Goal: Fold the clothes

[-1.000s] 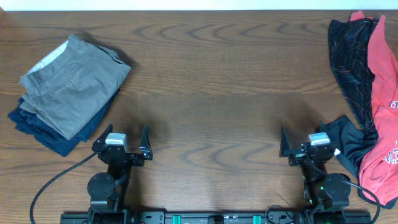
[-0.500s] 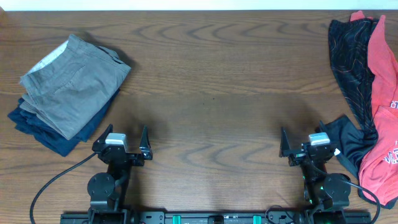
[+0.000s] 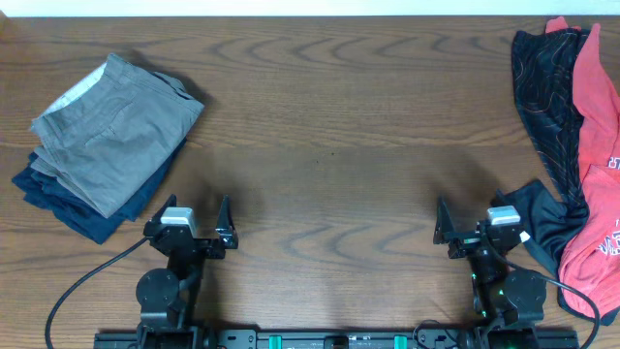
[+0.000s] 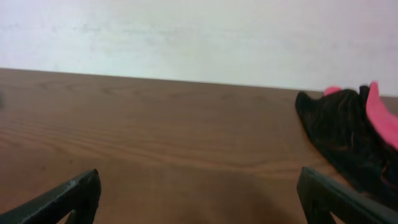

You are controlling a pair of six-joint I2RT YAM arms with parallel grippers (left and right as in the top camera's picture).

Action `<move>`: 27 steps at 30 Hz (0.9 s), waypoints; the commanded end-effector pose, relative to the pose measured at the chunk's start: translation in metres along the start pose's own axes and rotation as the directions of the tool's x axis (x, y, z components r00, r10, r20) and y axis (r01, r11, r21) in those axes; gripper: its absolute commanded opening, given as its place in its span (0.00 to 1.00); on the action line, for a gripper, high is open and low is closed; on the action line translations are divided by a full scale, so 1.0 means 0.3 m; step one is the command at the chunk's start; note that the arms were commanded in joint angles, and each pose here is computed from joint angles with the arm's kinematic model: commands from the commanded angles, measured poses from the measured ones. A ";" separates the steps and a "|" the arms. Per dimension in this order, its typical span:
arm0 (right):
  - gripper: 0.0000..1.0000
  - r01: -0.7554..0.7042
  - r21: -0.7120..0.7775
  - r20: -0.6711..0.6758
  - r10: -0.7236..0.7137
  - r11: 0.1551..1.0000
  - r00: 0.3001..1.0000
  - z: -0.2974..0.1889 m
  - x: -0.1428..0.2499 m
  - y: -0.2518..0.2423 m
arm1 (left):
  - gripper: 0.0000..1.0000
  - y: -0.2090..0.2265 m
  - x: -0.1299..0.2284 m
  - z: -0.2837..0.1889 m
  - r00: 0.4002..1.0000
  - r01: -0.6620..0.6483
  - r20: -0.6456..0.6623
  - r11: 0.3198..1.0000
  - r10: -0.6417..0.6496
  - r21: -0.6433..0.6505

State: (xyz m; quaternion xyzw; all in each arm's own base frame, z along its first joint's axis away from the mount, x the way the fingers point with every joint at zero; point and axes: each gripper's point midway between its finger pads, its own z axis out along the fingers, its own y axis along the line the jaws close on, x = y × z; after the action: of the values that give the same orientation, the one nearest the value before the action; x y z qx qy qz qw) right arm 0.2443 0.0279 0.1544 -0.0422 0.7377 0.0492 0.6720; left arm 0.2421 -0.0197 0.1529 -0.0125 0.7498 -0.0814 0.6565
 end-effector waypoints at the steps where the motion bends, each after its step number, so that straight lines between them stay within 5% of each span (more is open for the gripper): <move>1: 0.99 -0.045 -0.013 -0.051 0.045 0.999 0.998 -0.007 0.009 0.013 | 0.98 -0.001 0.030 -0.007 0.996 0.058 -0.062 0.998 -0.058 -0.003; 12: 0.99 -0.072 0.073 -0.351 0.094 0.995 0.932 -0.039 0.013 -0.018 | 0.98 -0.052 -0.090 -0.068 0.957 0.111 -0.269 0.994 -0.106 0.000; 21: 0.99 -0.035 0.156 -0.709 0.137 0.987 0.692 -0.011 0.120 -0.053 | 0.98 -0.095 -0.132 -0.112 0.842 0.155 -0.521 0.988 -0.141 -0.017; 27: 0.99 -0.055 0.149 -0.812 0.154 0.987 0.563 0.069 0.196 -0.045 | 0.98 -0.114 -0.085 -0.113 0.760 0.189 -0.630 0.982 -0.160 -0.021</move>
State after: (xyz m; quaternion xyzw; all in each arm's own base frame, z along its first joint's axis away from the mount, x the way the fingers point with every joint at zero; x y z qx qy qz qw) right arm 0.2500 0.0158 0.0946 0.0109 0.9652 0.0140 0.2609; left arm 0.2083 -0.0411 0.1850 -0.0403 0.9170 -0.1405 0.3710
